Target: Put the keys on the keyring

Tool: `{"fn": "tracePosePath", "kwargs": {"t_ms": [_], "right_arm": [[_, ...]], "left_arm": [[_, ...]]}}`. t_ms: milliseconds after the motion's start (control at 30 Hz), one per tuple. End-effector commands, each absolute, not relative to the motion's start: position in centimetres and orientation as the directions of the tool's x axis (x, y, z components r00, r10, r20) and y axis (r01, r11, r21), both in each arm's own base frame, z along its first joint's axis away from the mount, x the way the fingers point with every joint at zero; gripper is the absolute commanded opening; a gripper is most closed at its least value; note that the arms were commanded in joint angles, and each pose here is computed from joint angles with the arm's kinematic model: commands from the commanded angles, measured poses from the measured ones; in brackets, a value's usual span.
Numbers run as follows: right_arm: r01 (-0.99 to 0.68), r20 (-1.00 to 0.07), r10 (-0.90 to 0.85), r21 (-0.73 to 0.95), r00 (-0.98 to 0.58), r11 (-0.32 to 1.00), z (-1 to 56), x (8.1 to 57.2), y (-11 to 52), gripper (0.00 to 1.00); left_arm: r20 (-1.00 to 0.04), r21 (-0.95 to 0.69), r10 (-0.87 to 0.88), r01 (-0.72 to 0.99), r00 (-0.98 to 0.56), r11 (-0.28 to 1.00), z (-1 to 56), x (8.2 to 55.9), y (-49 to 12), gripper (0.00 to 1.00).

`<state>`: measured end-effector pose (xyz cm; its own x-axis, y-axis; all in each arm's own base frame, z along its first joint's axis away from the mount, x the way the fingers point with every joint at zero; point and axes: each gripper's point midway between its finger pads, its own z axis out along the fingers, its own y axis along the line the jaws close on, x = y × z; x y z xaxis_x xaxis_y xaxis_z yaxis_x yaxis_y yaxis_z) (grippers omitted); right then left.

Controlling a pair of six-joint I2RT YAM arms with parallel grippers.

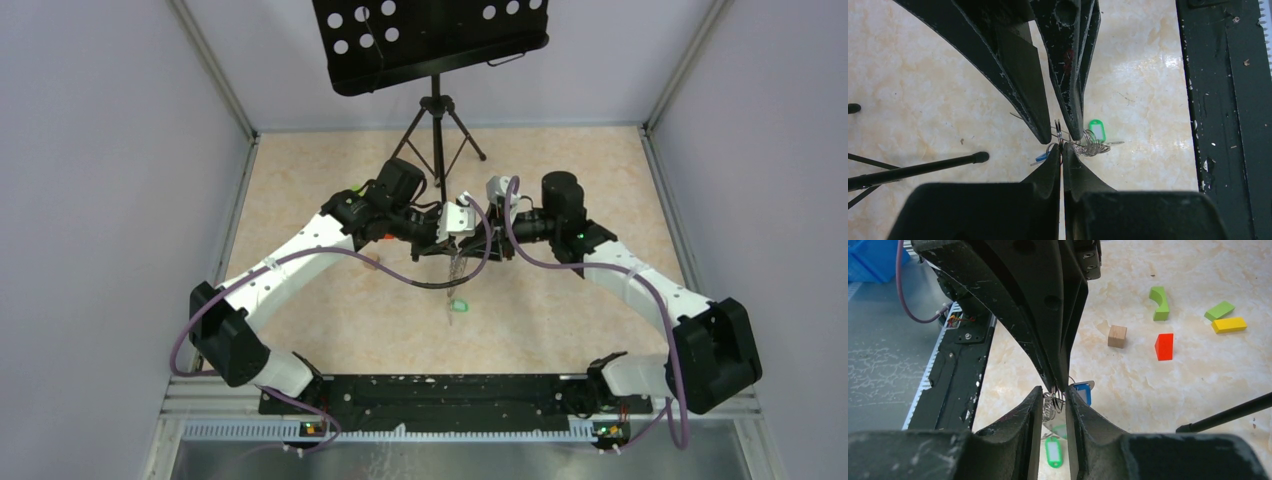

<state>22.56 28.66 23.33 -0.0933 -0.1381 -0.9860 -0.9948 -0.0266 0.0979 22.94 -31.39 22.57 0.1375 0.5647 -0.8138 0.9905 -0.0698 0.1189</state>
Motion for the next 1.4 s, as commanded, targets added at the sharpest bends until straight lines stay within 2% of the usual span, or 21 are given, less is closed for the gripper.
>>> {"fn": "tracePosePath", "kwargs": {"t_ms": [0,267,400,600,800,933,1167,1367], "right_arm": [[-0.997,-0.993,-0.115,0.034,-0.026,-0.062,24.4,22.4,29.3,0.2],[-0.997,-0.993,-0.113,0.036,-0.028,-0.064,24.6,22.3,29.4,0.12],[-0.998,-0.994,-0.109,0.031,-0.025,-0.053,24.7,22.5,29.4,0.0],[-0.998,-0.996,-0.087,0.025,-0.02,-0.053,25.6,22.3,29.4,0.0],[-0.997,-0.999,-0.036,0.022,-0.02,-0.08,27.5,21.7,29.0,0.0],[-0.995,-1.0,-0.013,0.02,-0.019,-0.093,28.2,21.5,28.8,0.0],[-0.992,-0.997,0.006,0.075,-0.076,-0.099,28.5,21.4,28.8,0.0],[-0.992,-0.996,0.009,0.089,-0.09,-0.087,28.5,21.7,28.8,0.0]], "left_arm": [[-0.841,0.17,0.507,0.982,0.188,-0.083,24.8,23.1,-32.3,0.0],[-0.844,0.163,0.504,0.983,0.183,-0.084,24.6,23.0,-32.4,0.0],[-0.846,0.159,0.503,0.984,0.179,-0.082,24.5,23.0,-32.5,0.0],[-0.854,0.167,0.494,0.985,0.167,-0.044,24.8,23.5,-32.3,0.0],[-0.882,0.18,0.44,0.983,0.172,-0.024,25.5,23.9,-30.8,0.37],[-0.884,0.244,0.404,0.969,0.235,-0.031,25.8,24.3,-30.0,0.53],[-0.888,0.339,0.308,0.939,0.341,-0.062,26.6,23.6,-30.3,0.58],[-0.889,0.361,0.269,0.929,0.37,-0.085,26.9,23.2,-30.6,0.51]]}}
